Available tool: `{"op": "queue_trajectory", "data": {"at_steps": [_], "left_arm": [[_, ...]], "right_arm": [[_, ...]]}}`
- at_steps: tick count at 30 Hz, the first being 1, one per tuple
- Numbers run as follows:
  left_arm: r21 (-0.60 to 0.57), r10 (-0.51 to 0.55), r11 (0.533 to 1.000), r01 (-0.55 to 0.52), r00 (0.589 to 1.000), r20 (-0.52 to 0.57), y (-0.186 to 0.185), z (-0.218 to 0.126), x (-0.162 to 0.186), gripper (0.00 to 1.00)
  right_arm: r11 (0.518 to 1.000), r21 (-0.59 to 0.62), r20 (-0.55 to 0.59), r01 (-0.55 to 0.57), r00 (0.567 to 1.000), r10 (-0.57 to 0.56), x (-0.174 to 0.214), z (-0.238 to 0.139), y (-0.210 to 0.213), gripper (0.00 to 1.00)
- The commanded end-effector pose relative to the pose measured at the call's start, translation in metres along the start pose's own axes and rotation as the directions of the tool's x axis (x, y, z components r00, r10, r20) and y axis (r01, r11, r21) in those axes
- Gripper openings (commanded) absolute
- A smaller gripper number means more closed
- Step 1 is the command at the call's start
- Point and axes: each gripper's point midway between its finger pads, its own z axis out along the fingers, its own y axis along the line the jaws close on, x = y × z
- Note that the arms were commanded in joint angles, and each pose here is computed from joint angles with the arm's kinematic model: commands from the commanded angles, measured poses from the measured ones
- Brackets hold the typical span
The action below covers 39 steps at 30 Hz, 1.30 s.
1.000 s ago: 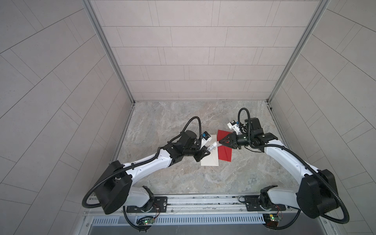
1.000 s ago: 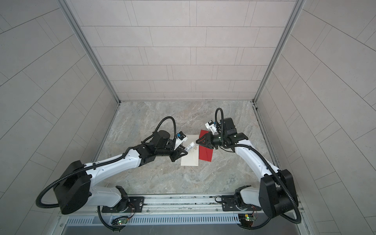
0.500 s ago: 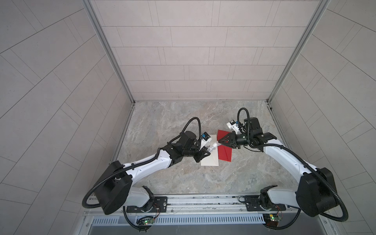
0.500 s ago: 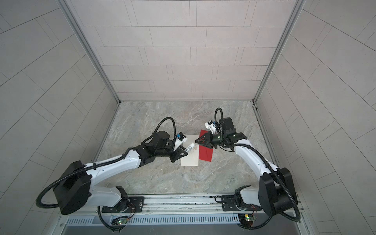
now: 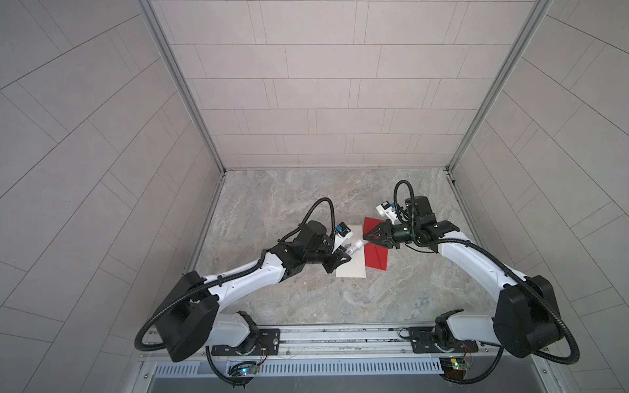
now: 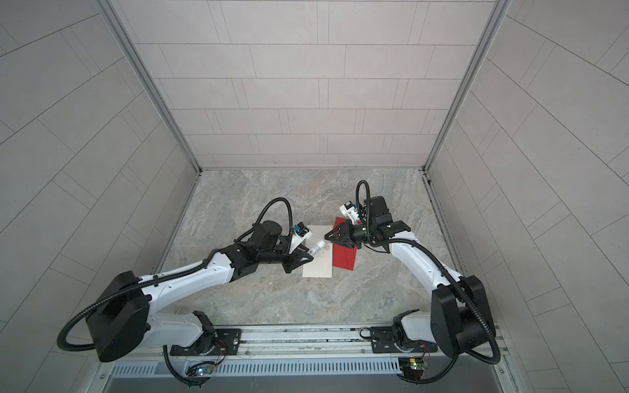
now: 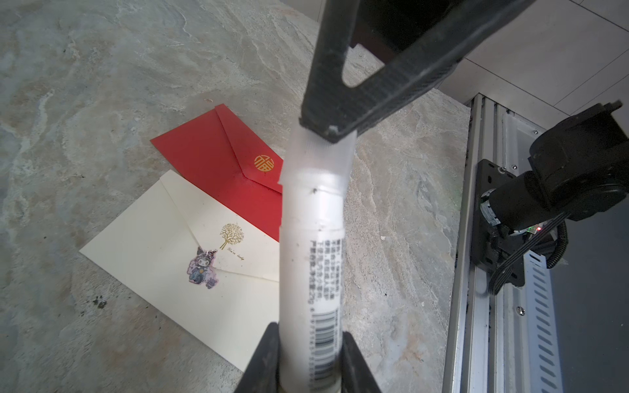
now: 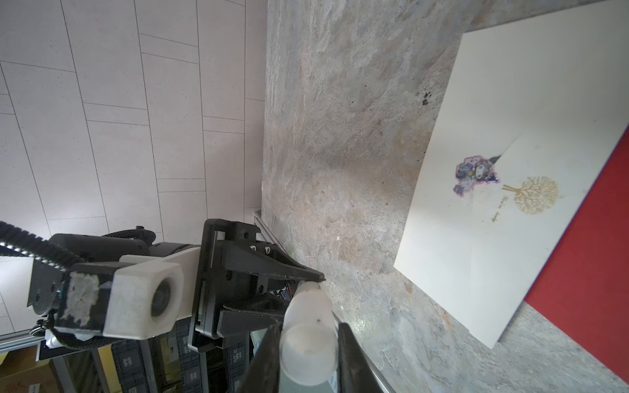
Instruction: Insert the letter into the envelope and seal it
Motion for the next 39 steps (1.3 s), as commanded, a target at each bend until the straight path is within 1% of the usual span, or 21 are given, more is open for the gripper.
{"op": "queue_trajectory", "data": {"at_steps": [1,12,18,22,32,36,39], "left_arm": [[0.057,0.1,0.993,-0.108,0.987,0.125,-0.019,-0.011,-0.033,0.0],[0.039,0.106,0.993,-0.113,0.983,0.148,-0.018,-0.013,-0.041,0.0],[0.007,0.09,0.996,-0.093,0.975,0.202,-0.012,-0.013,-0.055,0.0],[-0.018,0.076,0.997,-0.074,0.968,0.238,-0.007,-0.011,-0.066,0.0],[-0.01,0.062,0.998,-0.063,0.921,0.385,-0.006,-0.013,-0.113,0.0],[-0.033,0.076,0.997,-0.068,0.9,0.43,-0.003,-0.016,-0.128,0.0],[-0.043,0.064,0.998,-0.05,0.892,0.447,0.002,-0.016,-0.136,0.0]], "right_arm": [[1.0,-0.008,0.002,0.025,1.0,-0.025,-0.004,0.003,0.006,0.23],[0.999,-0.011,-0.03,0.032,0.999,-0.033,0.003,0.012,0.008,0.24],[0.999,-0.01,-0.085,0.036,0.996,-0.037,0.02,0.025,0.006,0.24],[1.0,-0.007,-0.113,0.02,0.993,-0.021,0.03,0.035,0.001,0.23],[0.999,0.035,-0.207,0.007,0.978,0.001,0.053,0.058,-0.018,0.22],[0.996,0.084,-0.246,0.002,0.969,0.019,0.064,0.066,-0.034,0.21],[0.989,0.149,-0.289,0.008,0.957,0.036,0.075,0.07,-0.05,0.21]]}}
